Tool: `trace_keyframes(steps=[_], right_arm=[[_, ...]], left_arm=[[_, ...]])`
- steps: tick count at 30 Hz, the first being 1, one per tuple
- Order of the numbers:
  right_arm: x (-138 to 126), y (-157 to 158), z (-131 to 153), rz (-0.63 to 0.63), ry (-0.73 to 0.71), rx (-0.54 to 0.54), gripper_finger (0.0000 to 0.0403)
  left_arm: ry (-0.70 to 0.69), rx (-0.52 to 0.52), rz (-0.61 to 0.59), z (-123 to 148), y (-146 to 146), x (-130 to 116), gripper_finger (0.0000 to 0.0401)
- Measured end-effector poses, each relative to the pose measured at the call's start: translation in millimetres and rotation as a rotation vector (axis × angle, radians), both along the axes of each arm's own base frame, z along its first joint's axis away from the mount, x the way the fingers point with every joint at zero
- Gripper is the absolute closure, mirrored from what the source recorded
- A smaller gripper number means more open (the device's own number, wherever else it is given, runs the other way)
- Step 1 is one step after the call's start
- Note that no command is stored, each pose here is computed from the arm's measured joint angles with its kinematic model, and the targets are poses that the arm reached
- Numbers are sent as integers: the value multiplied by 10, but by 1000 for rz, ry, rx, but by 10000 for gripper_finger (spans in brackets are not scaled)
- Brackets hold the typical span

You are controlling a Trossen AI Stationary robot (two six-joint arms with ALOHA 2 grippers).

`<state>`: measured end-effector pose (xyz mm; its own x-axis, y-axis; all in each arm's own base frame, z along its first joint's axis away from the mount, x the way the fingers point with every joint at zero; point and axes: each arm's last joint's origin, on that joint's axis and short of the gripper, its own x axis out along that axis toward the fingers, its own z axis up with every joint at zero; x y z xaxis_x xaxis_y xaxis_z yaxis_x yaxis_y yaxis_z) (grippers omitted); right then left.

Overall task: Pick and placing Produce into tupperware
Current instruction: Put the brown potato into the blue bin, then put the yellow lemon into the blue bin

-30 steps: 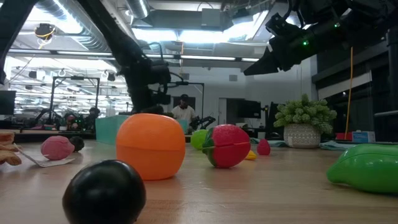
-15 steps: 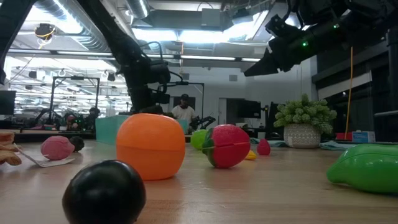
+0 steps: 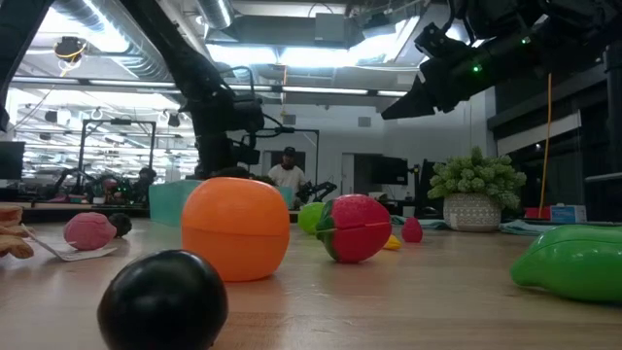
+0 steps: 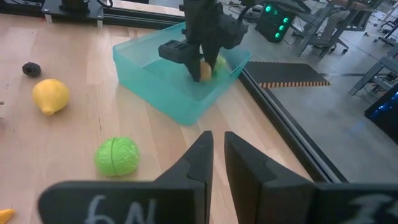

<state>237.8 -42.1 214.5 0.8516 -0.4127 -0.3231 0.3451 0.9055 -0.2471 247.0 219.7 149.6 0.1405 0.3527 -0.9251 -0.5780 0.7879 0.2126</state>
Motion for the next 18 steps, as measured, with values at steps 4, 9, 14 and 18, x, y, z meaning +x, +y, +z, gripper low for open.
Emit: trace_keyframes(steps=[4, 9, 14, 18], right_arm=[[0, 0, 0, 0, 0, 1, 360], [0, 0, 0, 0, -1, 1, 360], [0, 0, 0, -1, -1, 1, 360], [0, 0, 0, -1, -1, 2, 360]], left_arm=[[49, 41, 20, 2, 2, -17, 187], [-28, 28, -45, 115, -59, 34, 194], [-76, 59, -65, 312, -113, 13, 196], [-126, 104, -79, 524, -177, -18, 192]])
